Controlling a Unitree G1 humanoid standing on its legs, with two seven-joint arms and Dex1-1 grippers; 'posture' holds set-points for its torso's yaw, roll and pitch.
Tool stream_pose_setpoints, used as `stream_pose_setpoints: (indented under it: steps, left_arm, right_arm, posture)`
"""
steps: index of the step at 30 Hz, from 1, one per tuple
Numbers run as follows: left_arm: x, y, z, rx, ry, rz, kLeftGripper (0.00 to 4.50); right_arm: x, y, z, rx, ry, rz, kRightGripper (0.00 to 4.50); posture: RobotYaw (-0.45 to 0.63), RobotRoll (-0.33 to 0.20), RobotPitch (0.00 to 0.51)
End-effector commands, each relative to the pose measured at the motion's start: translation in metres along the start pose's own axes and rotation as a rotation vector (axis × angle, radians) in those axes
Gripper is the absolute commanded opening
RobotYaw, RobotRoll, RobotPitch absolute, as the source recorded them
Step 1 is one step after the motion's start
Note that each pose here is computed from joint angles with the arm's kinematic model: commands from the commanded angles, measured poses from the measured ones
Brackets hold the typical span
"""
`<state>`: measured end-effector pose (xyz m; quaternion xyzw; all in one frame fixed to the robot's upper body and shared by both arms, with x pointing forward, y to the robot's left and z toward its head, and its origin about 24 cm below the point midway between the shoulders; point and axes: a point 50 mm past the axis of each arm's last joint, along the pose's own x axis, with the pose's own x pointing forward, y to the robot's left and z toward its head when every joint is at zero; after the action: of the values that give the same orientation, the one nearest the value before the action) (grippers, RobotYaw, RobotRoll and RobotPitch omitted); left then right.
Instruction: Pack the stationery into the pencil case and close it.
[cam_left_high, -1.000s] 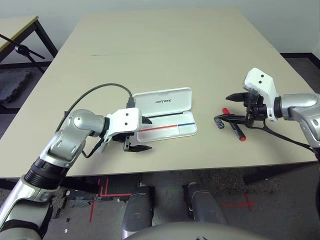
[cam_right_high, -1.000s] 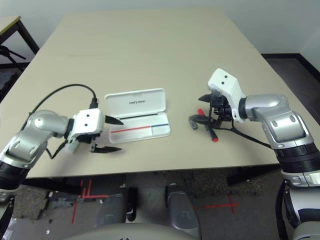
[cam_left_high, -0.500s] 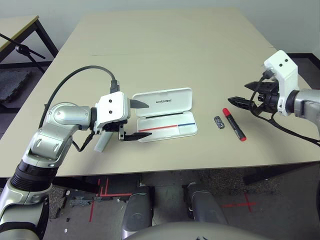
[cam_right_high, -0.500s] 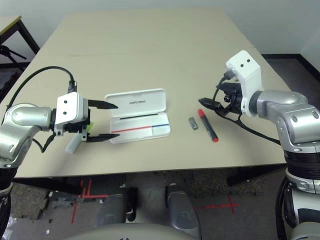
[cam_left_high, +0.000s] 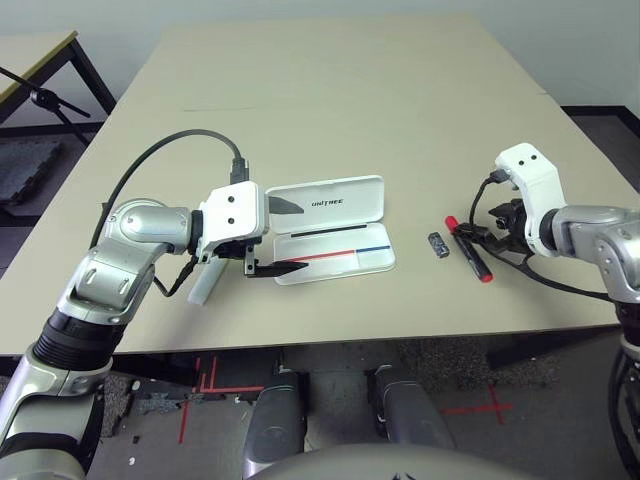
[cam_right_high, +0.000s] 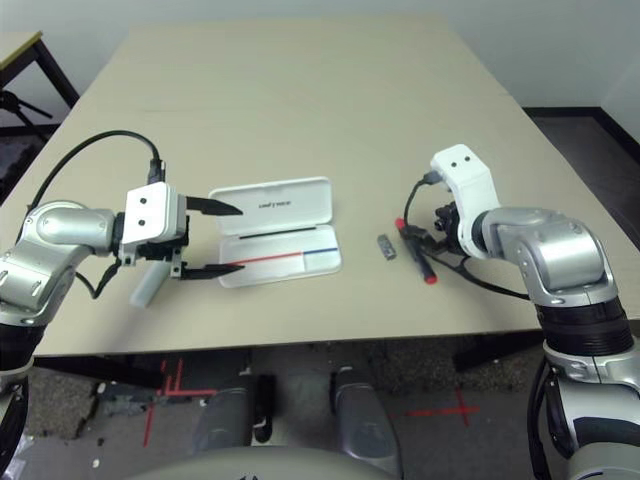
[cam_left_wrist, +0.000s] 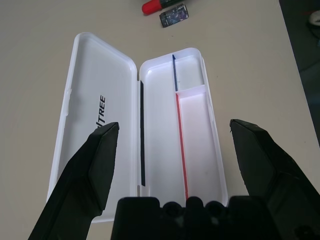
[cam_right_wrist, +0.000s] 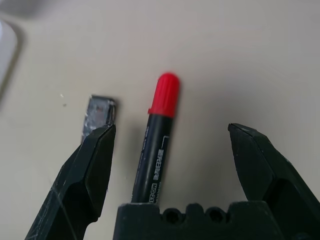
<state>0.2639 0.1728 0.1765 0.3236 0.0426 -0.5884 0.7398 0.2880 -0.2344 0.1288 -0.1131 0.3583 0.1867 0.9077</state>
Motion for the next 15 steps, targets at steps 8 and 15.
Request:
stream_pose_setpoints:
  steps: [8,15]
  left_arm:
    - [0.0,-0.001,0.0,0.01,0.019,0.005,4.47]
    - [-0.001,-0.002,0.0,0.009,0.024,0.008,4.5]
  right_arm:
    - [0.022,0.0,-0.028,0.03,0.115,0.007,4.5]
    - [0.021,-0.008,-0.031,0.018,0.144,-0.013,3.24]
  posture:
    - [0.0,0.0,0.102]
    - [0.01,0.0,0.104]
